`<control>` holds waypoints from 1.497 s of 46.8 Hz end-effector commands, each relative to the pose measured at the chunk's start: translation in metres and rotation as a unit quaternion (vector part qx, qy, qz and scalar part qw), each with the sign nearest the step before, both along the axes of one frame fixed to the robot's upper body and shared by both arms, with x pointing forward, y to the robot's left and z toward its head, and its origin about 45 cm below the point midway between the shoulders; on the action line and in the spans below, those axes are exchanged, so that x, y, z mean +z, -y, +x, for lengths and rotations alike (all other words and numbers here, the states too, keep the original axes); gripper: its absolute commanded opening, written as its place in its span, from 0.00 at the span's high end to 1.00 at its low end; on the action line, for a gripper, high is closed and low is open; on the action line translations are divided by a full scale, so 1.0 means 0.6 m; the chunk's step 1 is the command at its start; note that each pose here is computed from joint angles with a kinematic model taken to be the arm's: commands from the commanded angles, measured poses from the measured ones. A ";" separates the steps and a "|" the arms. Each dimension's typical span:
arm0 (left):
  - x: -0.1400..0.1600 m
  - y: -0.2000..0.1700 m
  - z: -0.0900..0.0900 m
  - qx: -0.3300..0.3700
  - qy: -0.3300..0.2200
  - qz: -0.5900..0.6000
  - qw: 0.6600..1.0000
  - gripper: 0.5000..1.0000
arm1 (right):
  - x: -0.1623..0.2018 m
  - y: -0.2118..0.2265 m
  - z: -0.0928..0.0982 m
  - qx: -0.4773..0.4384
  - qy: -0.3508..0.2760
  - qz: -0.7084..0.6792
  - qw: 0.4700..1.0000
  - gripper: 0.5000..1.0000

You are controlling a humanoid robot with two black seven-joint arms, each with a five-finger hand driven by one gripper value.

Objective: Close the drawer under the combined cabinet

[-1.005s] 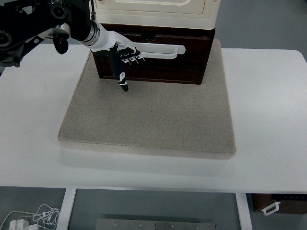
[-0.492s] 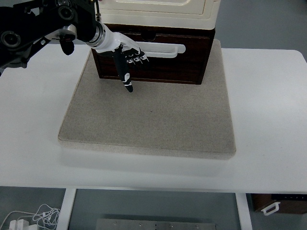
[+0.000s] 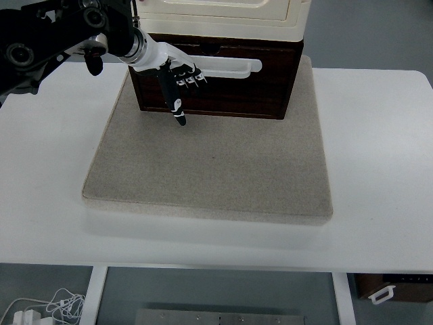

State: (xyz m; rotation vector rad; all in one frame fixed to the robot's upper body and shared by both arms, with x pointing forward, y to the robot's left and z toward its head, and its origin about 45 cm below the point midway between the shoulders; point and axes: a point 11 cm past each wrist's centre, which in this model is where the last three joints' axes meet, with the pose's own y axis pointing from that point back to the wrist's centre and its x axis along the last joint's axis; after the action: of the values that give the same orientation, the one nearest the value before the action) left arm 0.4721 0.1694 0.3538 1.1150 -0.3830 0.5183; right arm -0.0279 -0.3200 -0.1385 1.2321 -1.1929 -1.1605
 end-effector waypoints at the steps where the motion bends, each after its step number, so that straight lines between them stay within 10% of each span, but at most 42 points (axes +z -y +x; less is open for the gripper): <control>1: 0.002 0.000 0.001 0.000 0.001 -0.001 1.000 0.03 | 0.000 0.000 0.000 0.000 0.000 0.000 1.000 0.10; 36: 0.063 0.035 -0.010 -0.020 0.011 -0.145 0.989 0.01 | 0.000 0.000 0.000 -0.001 0.000 -0.001 1.000 0.10; 70: 0.342 0.007 -0.029 -0.059 0.062 -0.530 0.843 0.01 | 0.000 0.000 0.000 0.000 0.000 -0.001 1.000 0.10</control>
State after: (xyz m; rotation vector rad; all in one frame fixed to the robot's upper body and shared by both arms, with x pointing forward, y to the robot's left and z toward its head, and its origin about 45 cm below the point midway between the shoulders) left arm 0.4560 0.1572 0.5432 0.0635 -0.2111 0.5685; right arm -0.0279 -0.3200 -0.1385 1.2322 -1.1929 -1.1606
